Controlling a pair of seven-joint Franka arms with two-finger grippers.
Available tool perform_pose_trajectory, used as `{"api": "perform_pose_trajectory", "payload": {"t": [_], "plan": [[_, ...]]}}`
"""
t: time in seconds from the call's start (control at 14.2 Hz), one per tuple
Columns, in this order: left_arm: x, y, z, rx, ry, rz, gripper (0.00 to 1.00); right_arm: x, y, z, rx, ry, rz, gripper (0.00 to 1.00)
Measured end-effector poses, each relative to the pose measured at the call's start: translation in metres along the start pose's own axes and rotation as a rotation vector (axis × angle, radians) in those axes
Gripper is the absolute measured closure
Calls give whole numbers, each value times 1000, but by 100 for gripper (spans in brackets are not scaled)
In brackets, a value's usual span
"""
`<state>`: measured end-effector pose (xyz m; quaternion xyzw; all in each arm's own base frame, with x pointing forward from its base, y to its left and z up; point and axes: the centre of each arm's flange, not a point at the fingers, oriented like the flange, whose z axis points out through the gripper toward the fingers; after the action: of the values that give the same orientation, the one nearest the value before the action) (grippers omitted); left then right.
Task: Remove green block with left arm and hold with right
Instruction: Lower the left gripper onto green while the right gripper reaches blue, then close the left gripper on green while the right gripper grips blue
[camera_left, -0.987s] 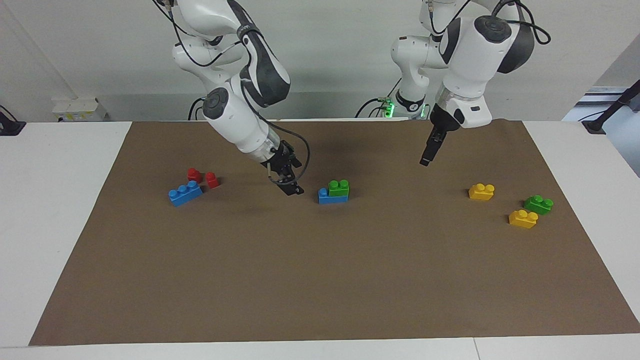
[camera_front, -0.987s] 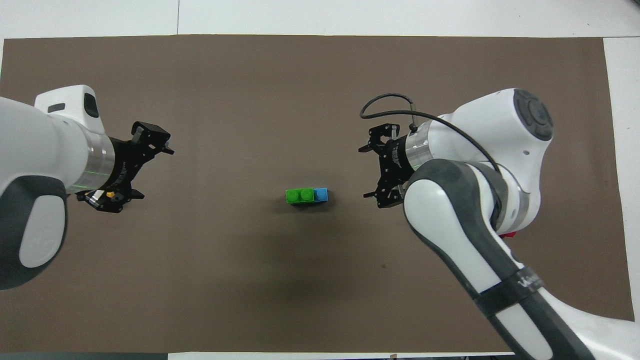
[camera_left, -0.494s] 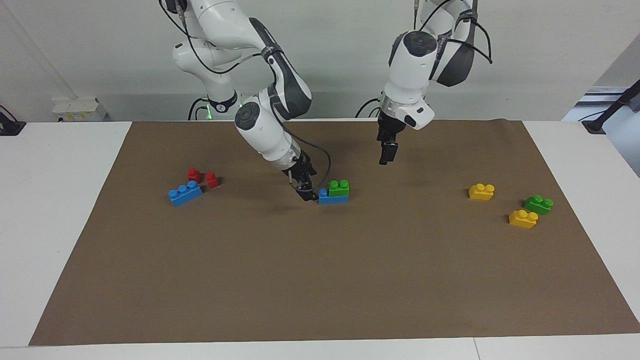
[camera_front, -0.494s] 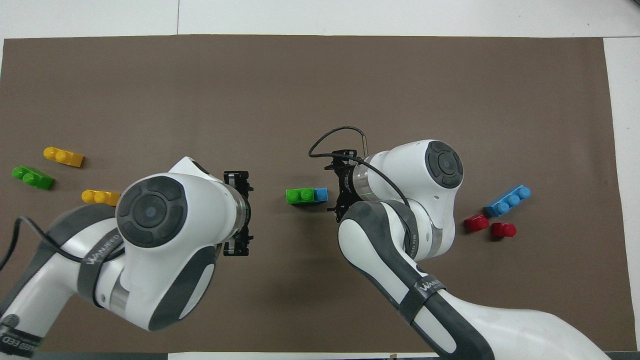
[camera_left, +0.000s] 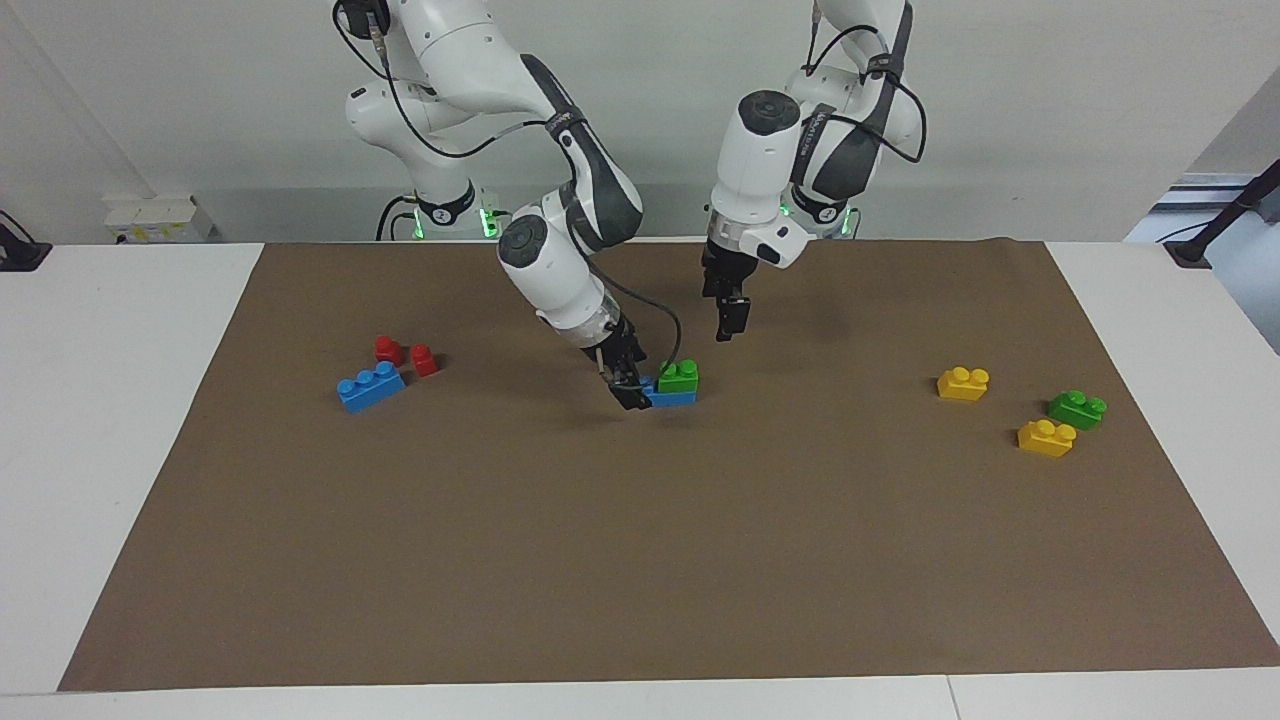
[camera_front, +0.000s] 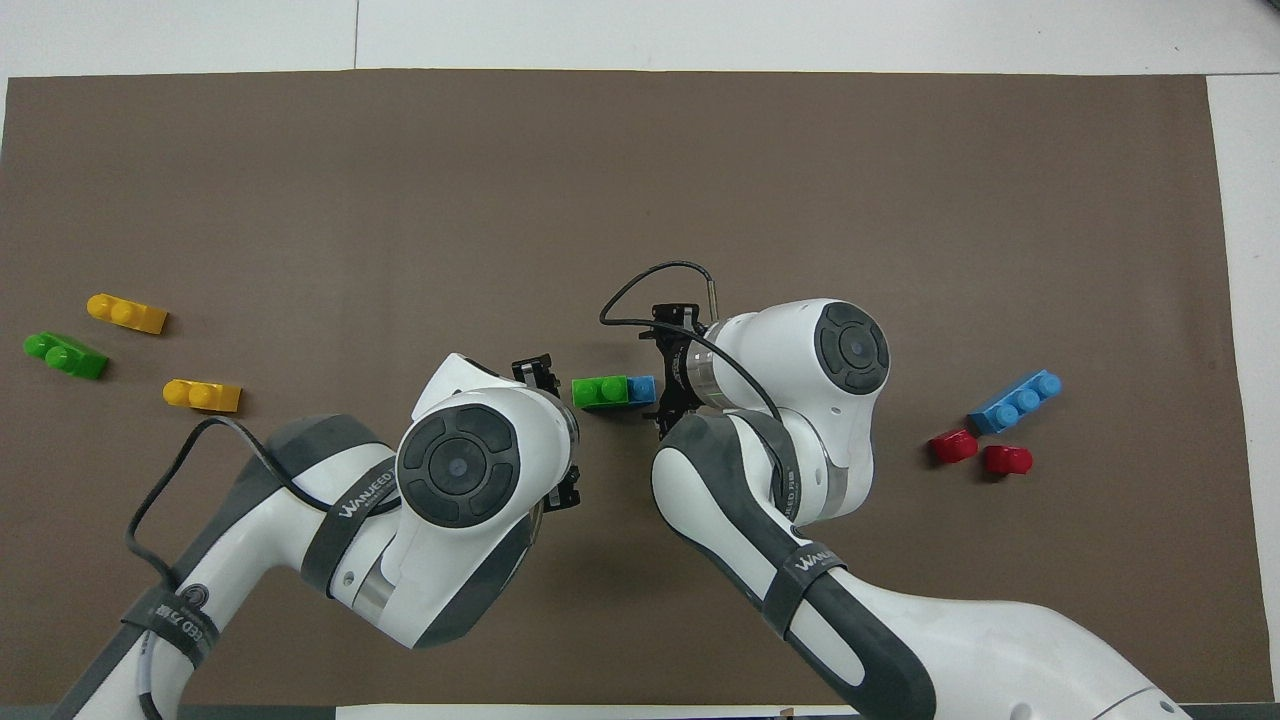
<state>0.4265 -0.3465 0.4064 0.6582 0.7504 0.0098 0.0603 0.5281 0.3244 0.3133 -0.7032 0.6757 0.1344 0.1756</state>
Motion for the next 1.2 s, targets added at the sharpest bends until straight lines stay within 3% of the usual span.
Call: {"api": "perform_pose_trajectory", "payload": {"t": [0.35,0.63,0.71,0.99,1.2], "plan": [[-12,17,10,-40,-14,-42,0,4,2,20,7,14,2,0],[-15,21,22,-40,-16,-53,0,6,2,23,5,17,4,10],[-15,20,27,-37,-13,-60,0,6,2,23,5,17,4,18],[-20,20,44,-47,-2,-76,0,7,2,23,8,5,23,65],[-23,22,58,-50,16,-79,0,7,0,21,22,1,27,66]]}}
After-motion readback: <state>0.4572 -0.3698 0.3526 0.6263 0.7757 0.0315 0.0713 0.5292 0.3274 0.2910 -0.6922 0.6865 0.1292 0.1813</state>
